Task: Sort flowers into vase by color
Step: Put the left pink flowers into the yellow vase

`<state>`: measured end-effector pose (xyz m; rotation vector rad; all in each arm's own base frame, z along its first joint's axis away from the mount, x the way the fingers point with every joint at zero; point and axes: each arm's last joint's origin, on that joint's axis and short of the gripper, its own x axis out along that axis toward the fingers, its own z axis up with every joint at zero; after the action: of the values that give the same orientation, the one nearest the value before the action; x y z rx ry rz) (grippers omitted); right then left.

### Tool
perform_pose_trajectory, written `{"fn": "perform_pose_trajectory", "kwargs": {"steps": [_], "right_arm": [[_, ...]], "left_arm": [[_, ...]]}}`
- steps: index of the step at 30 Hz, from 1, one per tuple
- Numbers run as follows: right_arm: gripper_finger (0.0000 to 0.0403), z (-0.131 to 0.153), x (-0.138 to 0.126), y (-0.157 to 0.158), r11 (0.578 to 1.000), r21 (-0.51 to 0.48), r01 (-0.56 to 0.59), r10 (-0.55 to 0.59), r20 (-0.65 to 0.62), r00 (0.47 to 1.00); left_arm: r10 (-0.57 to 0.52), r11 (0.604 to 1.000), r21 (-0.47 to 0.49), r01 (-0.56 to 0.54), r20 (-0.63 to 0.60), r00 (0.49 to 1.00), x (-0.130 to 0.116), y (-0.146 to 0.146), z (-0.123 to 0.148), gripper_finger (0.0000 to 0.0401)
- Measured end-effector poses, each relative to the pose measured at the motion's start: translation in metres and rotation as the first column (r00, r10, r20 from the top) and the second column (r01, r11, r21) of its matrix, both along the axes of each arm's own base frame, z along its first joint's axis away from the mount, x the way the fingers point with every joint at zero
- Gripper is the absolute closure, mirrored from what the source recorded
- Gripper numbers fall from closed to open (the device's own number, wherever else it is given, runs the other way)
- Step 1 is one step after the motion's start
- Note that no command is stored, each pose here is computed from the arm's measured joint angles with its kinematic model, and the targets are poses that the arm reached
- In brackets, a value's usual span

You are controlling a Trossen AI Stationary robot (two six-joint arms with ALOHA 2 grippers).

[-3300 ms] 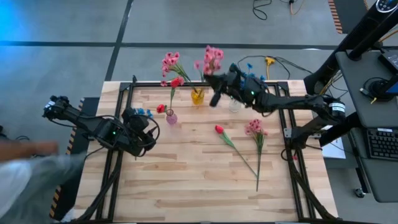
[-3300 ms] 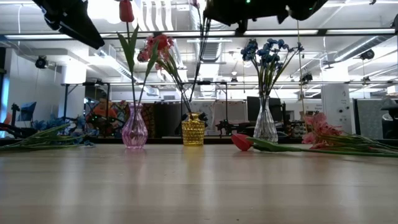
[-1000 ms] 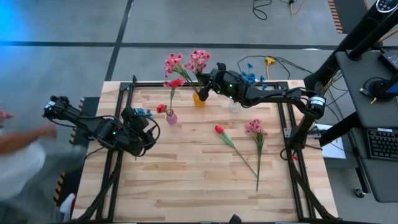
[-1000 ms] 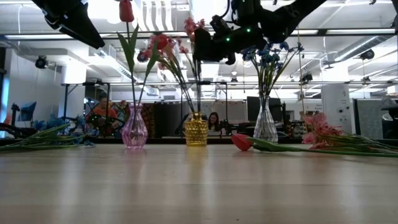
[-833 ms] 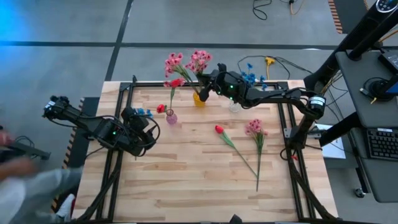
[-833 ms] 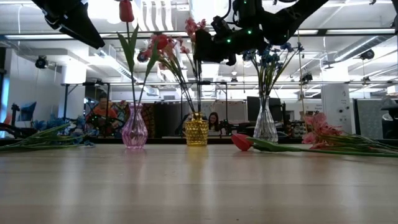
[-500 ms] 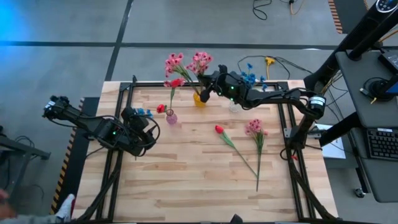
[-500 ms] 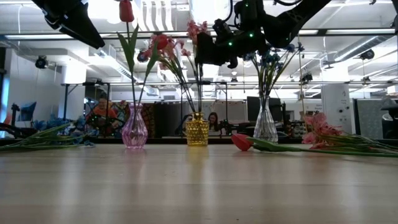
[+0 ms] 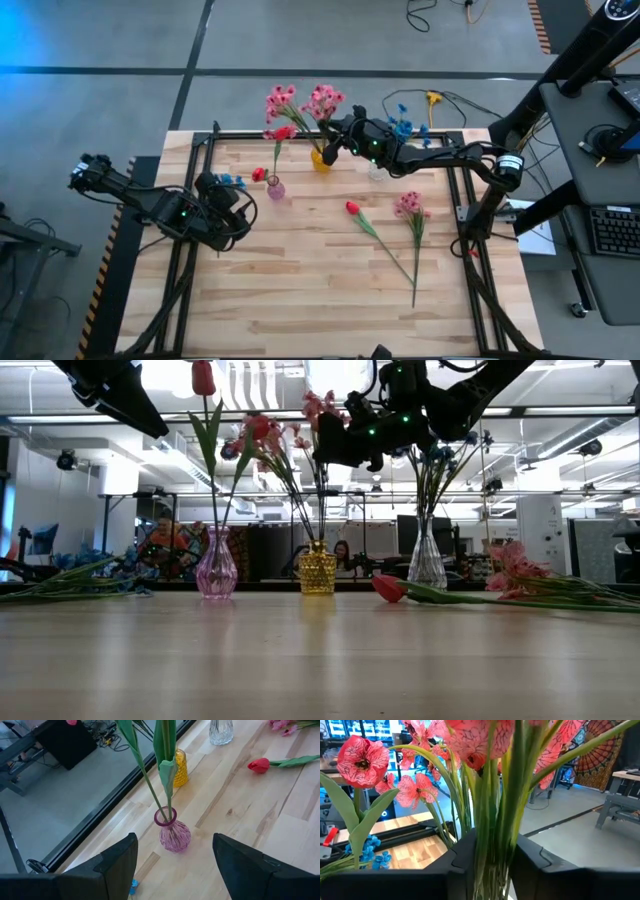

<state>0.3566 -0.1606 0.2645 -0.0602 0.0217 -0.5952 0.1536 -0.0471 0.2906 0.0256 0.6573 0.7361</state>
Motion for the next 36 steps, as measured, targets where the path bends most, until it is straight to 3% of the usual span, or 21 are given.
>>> {"fn": "perform_pose_trajectory", "kwargs": {"steps": [16,26,36], "right_arm": [[0.0220,0.010,-0.005,0.004,1.000,-0.002,-0.006,0.006,-0.007,1.000],[0.0197,0.024,-0.011,0.018,0.999,-0.012,-0.035,0.034,-0.038,0.999],[0.0197,0.043,-0.020,0.046,0.995,-0.003,-0.098,0.097,-0.073,0.993]], "left_arm": [[0.000,1.000,0.000,0.000,0.001,1.000,0.000,0.000,0.000,0.0161],[0.004,1.000,-0.010,-0.003,0.015,1.000,0.001,0.000,0.000,0.0161],[0.025,0.971,-0.237,-0.019,0.022,0.999,0.001,-0.004,-0.003,0.0161]]}}
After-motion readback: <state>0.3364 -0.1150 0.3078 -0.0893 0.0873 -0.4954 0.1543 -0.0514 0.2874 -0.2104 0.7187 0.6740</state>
